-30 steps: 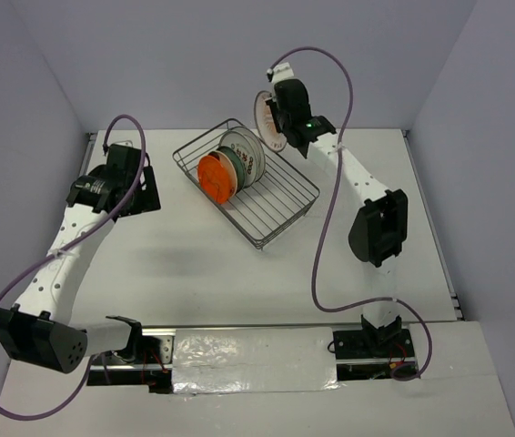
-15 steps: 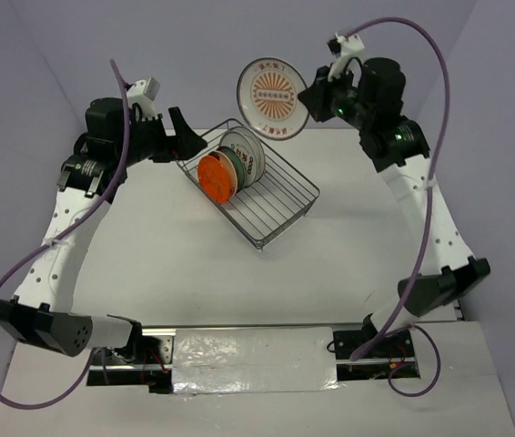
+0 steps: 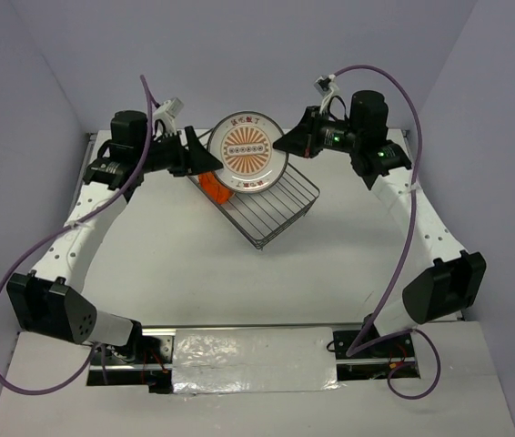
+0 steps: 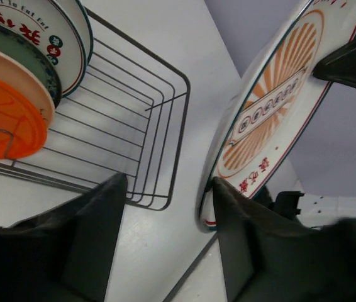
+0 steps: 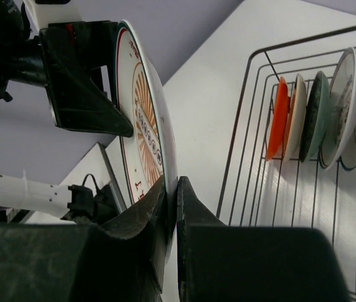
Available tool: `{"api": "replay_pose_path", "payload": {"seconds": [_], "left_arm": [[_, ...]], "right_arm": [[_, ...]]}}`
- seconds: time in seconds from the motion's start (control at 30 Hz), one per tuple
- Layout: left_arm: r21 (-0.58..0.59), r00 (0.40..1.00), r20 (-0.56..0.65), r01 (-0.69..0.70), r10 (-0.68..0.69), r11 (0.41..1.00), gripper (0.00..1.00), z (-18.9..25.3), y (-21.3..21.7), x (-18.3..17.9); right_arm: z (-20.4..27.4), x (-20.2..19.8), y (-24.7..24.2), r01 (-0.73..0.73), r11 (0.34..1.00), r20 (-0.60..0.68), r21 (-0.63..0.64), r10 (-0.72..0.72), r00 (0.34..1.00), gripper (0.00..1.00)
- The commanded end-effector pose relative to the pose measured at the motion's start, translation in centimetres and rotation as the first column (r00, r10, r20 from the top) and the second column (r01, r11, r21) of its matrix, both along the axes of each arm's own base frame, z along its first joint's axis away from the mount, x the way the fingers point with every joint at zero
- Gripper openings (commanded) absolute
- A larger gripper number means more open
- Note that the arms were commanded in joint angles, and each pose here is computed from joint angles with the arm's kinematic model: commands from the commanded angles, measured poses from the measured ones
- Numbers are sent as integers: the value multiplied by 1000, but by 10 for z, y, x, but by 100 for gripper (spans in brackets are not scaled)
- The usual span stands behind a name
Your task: Unload the plates from the dish rack
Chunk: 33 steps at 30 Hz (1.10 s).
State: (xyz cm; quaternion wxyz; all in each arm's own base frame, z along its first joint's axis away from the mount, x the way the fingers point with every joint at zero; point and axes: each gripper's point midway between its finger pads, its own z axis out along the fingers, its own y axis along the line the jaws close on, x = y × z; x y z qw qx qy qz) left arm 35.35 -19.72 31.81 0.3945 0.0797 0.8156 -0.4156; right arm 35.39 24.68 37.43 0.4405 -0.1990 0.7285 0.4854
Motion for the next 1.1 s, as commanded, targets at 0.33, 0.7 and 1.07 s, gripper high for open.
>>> {"api": "replay_pose_path", "payload": {"seconds": [0.33, 0.7, 1.07], "left_arm": [[-64, 946, 4, -323, 324, 944, 0, 19, 55, 8], [318, 248, -370, -872, 895, 373, 0, -131, 232, -69], [342, 223, -530, -827, 818, 446, 13, -246, 236, -63]], "right_arm": [[11, -20, 26, -203, 964, -22, 170, 209, 978, 46], [-39, 99, -56, 522, 818, -52, -241, -548, 835, 100], [-83, 175, -39, 498, 694, 217, -520, -457, 863, 80]]}}
